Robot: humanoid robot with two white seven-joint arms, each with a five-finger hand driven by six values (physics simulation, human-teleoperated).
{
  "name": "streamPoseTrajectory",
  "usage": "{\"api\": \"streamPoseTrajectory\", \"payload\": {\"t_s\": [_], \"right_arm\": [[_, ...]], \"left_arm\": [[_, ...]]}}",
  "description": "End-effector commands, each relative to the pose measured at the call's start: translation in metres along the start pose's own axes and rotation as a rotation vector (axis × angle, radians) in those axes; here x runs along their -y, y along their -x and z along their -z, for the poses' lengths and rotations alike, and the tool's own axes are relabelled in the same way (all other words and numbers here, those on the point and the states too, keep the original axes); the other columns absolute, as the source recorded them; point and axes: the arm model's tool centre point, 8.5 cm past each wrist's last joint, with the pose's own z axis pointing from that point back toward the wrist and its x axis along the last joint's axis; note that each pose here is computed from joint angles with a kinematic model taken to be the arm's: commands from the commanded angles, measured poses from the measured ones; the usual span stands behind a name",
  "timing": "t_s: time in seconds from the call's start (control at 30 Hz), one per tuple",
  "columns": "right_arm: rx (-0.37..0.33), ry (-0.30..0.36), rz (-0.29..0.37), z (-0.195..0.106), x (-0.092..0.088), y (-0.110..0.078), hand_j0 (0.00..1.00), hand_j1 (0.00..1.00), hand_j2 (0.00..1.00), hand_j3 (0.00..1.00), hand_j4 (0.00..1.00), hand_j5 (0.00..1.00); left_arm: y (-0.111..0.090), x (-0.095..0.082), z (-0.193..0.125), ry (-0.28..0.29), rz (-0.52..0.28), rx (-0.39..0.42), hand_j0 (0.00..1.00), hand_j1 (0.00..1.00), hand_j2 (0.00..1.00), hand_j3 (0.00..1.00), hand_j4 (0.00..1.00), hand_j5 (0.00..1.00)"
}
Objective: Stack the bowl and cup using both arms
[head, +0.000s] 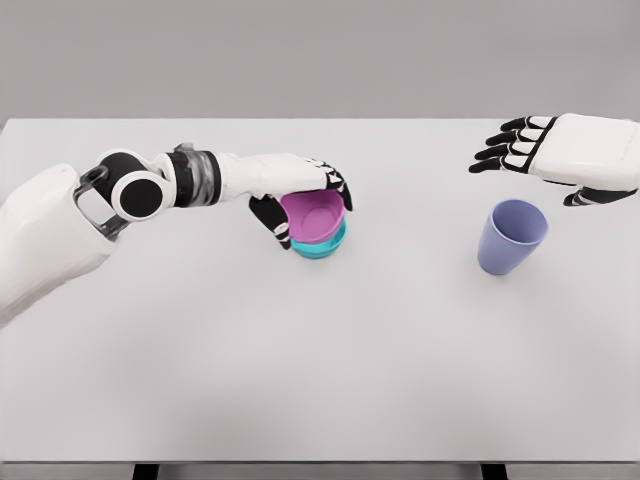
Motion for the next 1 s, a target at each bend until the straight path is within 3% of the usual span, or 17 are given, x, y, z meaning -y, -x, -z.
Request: {"api": "streamPoseTrajectory", "payload": {"t_s": [0.0, 0.5, 0.63, 0.77, 0.97], "right_arm": [[-0.002, 0.003, 0.004, -0.0006, 0.0006, 0.0004, 1.0, 1.0, 1.0, 1.0, 1.0, 1.0], [-0.002, 0.002, 0.005, -0.0005, 0.0, 0.0006, 1.0, 1.0, 1.0, 1.0, 1.0, 1.0], [-0.002, 0.003, 0.004, -0.0006, 0.0006, 0.0007, 1.0, 1.0, 1.0, 1.0, 1.0, 1.0], [-0.005, 0.002, 0.002, -0.0013, 0.0008, 0.0012, 1.0, 1.0, 1.0, 1.0, 1.0, 1.0], [-0.003, 0.003, 0.002, -0.0012, 0.0012, 0.0007, 1.0, 1.0, 1.0, 1.0, 1.0, 1.0]], "left_arm": [[0.0027, 0.0008, -0.0001, 0.002, -0.007, -0.008, 0.65, 0.65, 0.65, 0.65, 0.65, 0.65], [0.0098, 0.0064, 0.009, 0.012, -0.036, -0.021, 0.67, 0.67, 0.67, 0.67, 0.67, 0.67], [0.0102, 0.0072, 0.0091, 0.013, -0.037, -0.021, 0.76, 0.76, 0.76, 0.76, 0.76, 0.76], [0.0102, 0.008, 0.0093, 0.014, -0.038, -0.02, 0.98, 0.98, 0.98, 0.98, 0.98, 0.98], [0.0095, 0.0079, 0.0088, 0.013, -0.033, -0.014, 1.0, 1.0, 1.0, 1.0, 1.0, 1.0]]}}
